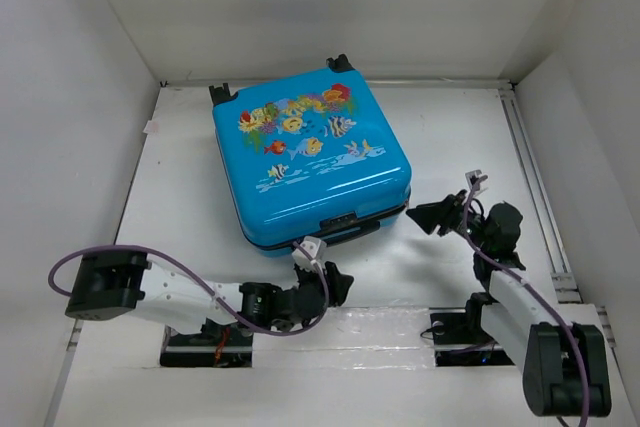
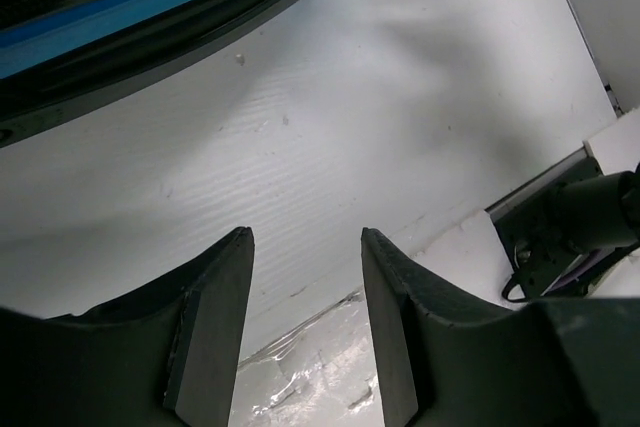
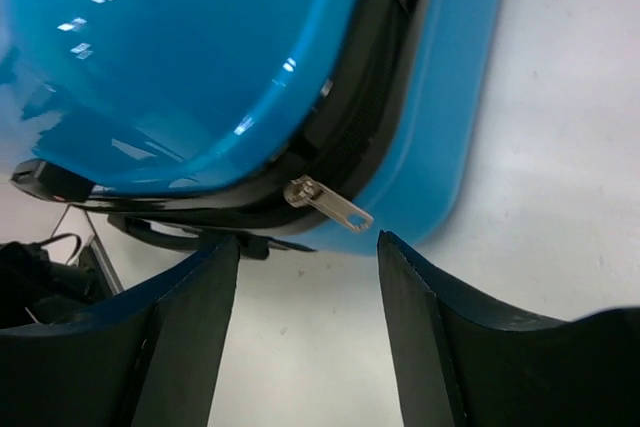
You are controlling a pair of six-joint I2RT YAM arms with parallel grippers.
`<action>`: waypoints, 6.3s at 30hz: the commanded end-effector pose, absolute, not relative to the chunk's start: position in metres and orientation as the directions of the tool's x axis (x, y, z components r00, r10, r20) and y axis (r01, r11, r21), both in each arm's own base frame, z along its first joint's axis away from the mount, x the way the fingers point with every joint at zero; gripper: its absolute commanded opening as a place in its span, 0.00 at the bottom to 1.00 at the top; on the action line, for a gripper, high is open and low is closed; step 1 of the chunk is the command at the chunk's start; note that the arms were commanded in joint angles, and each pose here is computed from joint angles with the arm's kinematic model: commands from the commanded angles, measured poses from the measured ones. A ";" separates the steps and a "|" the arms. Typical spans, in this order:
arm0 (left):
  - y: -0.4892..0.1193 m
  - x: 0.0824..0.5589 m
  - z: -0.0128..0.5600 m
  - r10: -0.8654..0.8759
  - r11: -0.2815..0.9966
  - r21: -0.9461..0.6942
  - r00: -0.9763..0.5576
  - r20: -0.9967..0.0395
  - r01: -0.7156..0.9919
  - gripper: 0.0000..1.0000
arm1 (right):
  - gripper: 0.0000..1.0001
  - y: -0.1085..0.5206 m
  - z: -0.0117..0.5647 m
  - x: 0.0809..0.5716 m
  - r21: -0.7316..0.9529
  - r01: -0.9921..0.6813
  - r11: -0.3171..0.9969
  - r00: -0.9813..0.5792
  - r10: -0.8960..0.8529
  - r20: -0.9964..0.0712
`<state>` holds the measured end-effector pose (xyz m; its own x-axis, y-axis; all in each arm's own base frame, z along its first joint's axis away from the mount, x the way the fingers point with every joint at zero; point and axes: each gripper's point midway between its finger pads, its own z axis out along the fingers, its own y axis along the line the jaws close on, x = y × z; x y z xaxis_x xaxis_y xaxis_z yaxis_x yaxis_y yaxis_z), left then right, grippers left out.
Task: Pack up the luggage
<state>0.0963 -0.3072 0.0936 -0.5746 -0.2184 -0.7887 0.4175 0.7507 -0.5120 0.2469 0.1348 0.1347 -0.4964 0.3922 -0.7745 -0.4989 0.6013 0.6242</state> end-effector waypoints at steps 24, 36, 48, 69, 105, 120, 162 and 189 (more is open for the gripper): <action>-0.316 0.138 0.110 -0.332 0.812 -0.514 -0.504 -0.797 0.278 0.39 | 0.46 0.159 0.163 0.262 0.497 -0.765 0.409 -0.380 0.336 -0.862; -0.327 0.168 0.128 -0.356 0.861 -0.472 -0.436 -0.827 0.191 0.38 | 0.08 0.168 0.147 0.242 0.571 -0.729 0.377 -0.462 0.344 -0.817; -0.331 0.206 0.118 -0.328 0.894 -0.420 -0.410 -0.851 0.158 0.37 | 0.00 0.164 0.136 0.237 0.527 -0.596 0.606 -0.452 0.289 -0.844; -0.354 0.219 0.112 -0.337 0.873 -0.452 -0.442 -0.831 0.185 0.34 | 0.00 0.260 0.126 0.177 0.485 -0.546 0.683 -0.536 0.160 -0.829; 0.067 0.354 0.258 -0.848 0.435 -0.801 0.112 -0.518 -0.410 0.39 | 0.00 0.280 0.124 0.193 0.430 -0.540 0.724 -0.526 0.108 -0.843; 0.005 0.308 0.087 -0.933 0.356 -0.825 -0.112 -0.343 -0.439 0.36 | 0.00 0.296 0.135 0.184 0.448 -0.575 0.684 -0.541 0.093 -0.836; -0.092 0.354 0.278 -0.908 0.415 -0.910 -0.061 -0.413 -0.010 1.00 | 0.00 0.375 0.117 0.109 0.443 -0.674 0.591 -0.563 -0.022 -0.826; -0.112 0.562 0.227 -0.918 0.040 -0.999 -0.394 -0.043 0.016 1.00 | 0.00 0.368 0.095 0.095 0.473 -0.660 0.583 -0.614 -0.057 -0.787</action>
<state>0.5580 -0.0996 0.1793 -0.3589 -0.9327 -0.0360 -0.1348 0.0900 -0.9868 0.1443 0.3598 0.1188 -0.5256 0.0713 -0.8478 -0.5911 0.6861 0.4241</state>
